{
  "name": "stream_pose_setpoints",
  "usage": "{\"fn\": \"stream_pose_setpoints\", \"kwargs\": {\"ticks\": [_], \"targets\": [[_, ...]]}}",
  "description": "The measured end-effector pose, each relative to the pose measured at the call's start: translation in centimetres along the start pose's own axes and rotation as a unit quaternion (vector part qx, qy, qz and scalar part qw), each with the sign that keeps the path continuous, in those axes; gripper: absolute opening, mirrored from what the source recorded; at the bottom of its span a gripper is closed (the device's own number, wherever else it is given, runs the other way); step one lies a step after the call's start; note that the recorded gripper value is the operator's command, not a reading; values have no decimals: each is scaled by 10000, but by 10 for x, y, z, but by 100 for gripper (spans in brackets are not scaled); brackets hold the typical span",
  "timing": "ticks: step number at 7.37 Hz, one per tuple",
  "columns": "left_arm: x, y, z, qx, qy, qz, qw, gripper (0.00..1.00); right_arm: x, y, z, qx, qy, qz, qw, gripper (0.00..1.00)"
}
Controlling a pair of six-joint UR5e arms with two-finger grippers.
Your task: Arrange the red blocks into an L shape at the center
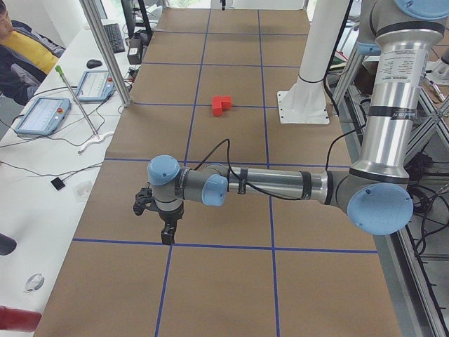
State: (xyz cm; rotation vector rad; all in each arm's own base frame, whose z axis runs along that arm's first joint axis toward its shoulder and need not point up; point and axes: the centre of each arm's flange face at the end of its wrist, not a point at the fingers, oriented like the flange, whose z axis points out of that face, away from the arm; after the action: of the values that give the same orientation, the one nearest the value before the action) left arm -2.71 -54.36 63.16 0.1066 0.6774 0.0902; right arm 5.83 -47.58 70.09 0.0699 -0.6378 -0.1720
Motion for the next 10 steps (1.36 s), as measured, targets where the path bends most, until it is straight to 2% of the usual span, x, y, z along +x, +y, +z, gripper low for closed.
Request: {"fn": "stream_pose_setpoints", "kwargs": {"ticks": [4,5,7,10], "targets": [[-9,17,-4,-47,35,217,9997,100,0,0,1,-5,-4,17,10000,100],[-8,19,-3,-93,94,197,9997,100,0,0,0,-4,-4,22,10000,100],[-4,22,0,-203,451,119,9987,100,0,-1,0,7,-6,19,10000,100],[-2,28,4,-241,573,121,9980,100,-1,-2,-1,20,-5,16,10000,100]]}}
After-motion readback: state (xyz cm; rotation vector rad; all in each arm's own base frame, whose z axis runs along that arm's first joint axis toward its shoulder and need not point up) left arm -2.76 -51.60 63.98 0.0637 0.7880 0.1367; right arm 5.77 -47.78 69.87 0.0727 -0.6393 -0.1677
